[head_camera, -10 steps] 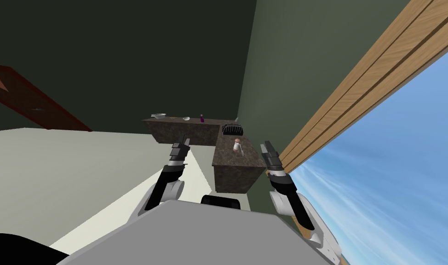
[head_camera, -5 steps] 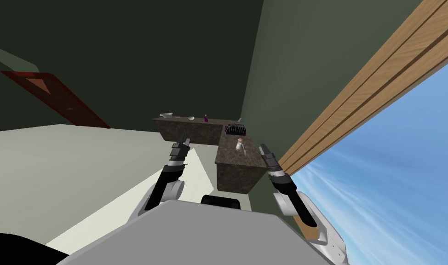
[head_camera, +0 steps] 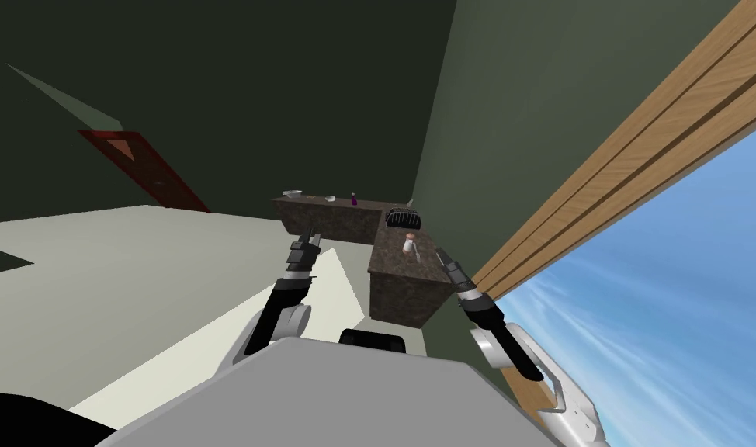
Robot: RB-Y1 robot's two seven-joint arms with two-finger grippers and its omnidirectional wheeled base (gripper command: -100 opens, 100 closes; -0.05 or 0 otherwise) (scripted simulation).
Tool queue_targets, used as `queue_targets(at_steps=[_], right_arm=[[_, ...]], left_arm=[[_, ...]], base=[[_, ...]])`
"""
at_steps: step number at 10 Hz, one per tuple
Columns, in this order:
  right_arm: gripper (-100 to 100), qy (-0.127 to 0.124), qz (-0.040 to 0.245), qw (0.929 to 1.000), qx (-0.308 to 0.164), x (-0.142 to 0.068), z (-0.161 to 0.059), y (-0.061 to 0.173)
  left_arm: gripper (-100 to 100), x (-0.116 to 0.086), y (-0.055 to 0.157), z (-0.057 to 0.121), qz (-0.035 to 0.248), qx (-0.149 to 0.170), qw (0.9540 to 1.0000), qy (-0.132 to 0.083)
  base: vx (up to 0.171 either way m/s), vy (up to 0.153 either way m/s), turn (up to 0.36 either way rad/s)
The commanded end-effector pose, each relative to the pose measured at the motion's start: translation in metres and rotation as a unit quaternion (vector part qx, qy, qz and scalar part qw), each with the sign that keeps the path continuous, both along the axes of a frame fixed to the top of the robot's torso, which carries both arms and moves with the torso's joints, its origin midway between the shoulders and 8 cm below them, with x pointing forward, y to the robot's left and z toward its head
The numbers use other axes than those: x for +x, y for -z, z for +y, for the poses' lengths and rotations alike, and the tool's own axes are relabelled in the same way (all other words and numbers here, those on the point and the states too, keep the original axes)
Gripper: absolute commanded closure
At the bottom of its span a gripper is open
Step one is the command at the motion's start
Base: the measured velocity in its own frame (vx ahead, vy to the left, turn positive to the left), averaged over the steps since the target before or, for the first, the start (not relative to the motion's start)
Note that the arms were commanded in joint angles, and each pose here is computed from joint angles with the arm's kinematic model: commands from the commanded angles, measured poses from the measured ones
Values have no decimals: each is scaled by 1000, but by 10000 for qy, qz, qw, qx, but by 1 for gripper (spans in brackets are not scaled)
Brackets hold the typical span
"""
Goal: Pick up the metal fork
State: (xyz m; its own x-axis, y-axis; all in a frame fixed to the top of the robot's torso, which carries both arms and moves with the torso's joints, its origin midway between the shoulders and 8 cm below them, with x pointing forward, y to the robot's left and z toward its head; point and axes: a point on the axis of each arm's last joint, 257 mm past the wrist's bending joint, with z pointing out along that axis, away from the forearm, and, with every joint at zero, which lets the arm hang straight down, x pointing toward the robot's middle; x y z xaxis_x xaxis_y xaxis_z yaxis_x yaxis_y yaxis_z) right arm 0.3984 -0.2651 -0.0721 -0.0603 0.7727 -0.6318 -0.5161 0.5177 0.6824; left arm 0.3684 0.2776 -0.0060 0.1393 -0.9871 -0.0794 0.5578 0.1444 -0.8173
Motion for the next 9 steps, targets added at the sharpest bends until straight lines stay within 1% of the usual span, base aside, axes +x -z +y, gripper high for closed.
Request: queue_targets(at_steps=[1, 2, 3, 4, 5, 7, 8, 9], right_arm=[[-100, 14, 231, 9994, -240, 3, -9, 20], [-100, -37, 249, 9990, -372, 3, -10, 20], [-100, 9, 463, 9976, -514, 4, -19, 39], [-100, -42, 481, 9967, -653, 4, -20, 39], [-100, 10, 714, 9942, -799, 5, -31, 59], [-100, -45, 732, 9927, -953, 5, -33, 58], [-100, 0, 986, 9885, -1144, 4, -46, 78], [-100, -32, 996, 9873, -1236, 4, -47, 78]], left_arm=[[0, 0, 0, 0, 0, 0, 10000, 0], [0, 0, 0, 0, -1, 0, 10000, 1], [0, 0, 0, 0, 0, 0, 10000, 0], [0, 0, 0, 0, 0, 0, 10000, 0], [0, 0, 0, 0, 0, 0, 10000, 0], [0, 0, 0, 0, 0, 0, 10000, 0], [0, 0, 0, 0, 1, 0, 10000, -1], [0, 0, 0, 0, 0, 0, 10000, 0]], base=[[-51, 19, 180], [-41, 7, 93], [-38, 13, 195], [-30, 12, 99], [-35, 28, 215], [-18, 12, 33], [-17, 22, 212], [-20, 18, 130]])
